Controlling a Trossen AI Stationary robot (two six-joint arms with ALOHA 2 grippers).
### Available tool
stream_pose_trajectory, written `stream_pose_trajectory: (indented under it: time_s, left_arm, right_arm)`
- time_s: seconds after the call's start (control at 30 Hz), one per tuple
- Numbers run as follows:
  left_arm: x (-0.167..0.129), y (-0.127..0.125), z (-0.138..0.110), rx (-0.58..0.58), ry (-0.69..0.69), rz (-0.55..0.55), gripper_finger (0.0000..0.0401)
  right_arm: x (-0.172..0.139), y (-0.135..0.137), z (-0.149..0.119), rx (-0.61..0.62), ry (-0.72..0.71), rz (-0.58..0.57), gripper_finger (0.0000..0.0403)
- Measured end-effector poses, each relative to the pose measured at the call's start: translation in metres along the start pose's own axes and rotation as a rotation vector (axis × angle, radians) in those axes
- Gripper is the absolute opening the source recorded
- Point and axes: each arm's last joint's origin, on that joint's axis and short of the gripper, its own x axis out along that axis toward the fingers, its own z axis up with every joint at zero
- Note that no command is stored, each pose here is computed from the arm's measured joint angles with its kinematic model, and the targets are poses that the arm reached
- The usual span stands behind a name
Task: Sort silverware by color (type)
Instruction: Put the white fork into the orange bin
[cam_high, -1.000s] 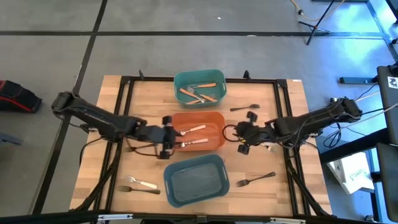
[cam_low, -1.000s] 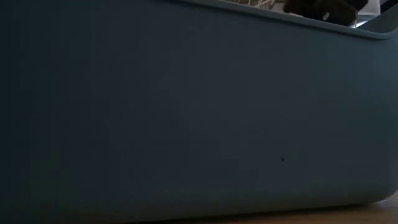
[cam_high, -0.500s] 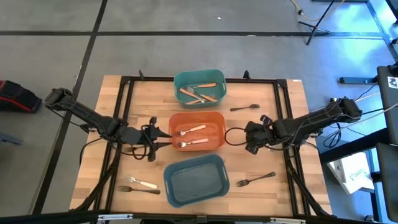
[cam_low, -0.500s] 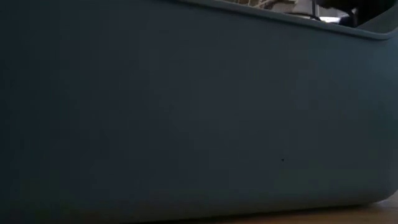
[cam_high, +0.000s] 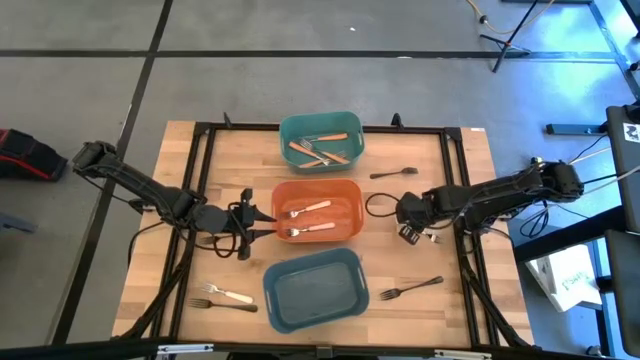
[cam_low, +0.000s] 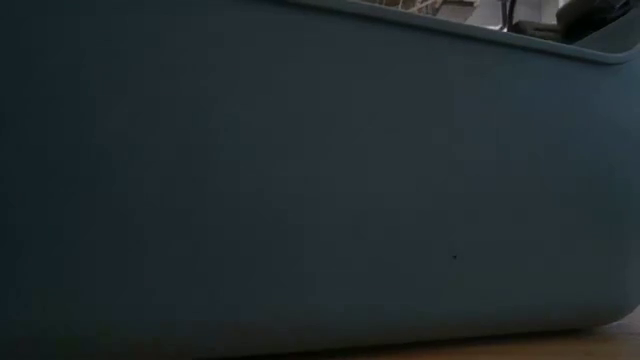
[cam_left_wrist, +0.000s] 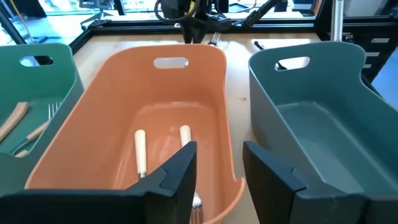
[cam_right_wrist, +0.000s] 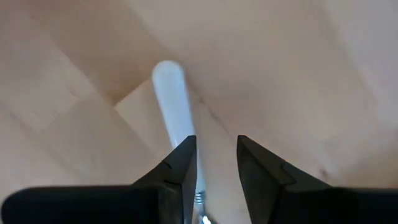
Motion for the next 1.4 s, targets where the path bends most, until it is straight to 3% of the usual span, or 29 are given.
stream_pose_trajectory:
  time_s: [0.17, 0.7, 1.0, 1.23, 1.4]
  left_arm:
    - [0.000, 0.000, 0.000, 0.000, 0.000, -0.001, 0.0125]
    - [0.000, 0.000, 0.000, 0.000, 0.000, -0.002, 0.0125]
    - [0.000, 0.000, 0.000, 0.000, 0.000, 0.000, 0.0125]
    - [0.000, 0.000, 0.000, 0.001, 0.000, 0.000, 0.0125]
    - [0.000, 0.000, 0.000, 0.000, -0.001, 0.000, 0.0125]
  right_arm:
    - [0.009, -0.002, 0.001, -0.050, 0.022, 0.093, 0.0101]
    - [0.028, -0.005, -0.005, -0.059, 0.018, 0.089, 0.0100]
    - [0.029, -0.005, -0.005, -0.066, 0.020, 0.084, 0.0019]
    - [0.018, 0.001, 0.006, -0.116, -0.030, 0.069, 0.0025]
    - [-0.009, 0.009, 0.024, -0.158, -0.110, 0.062, 0.0020]
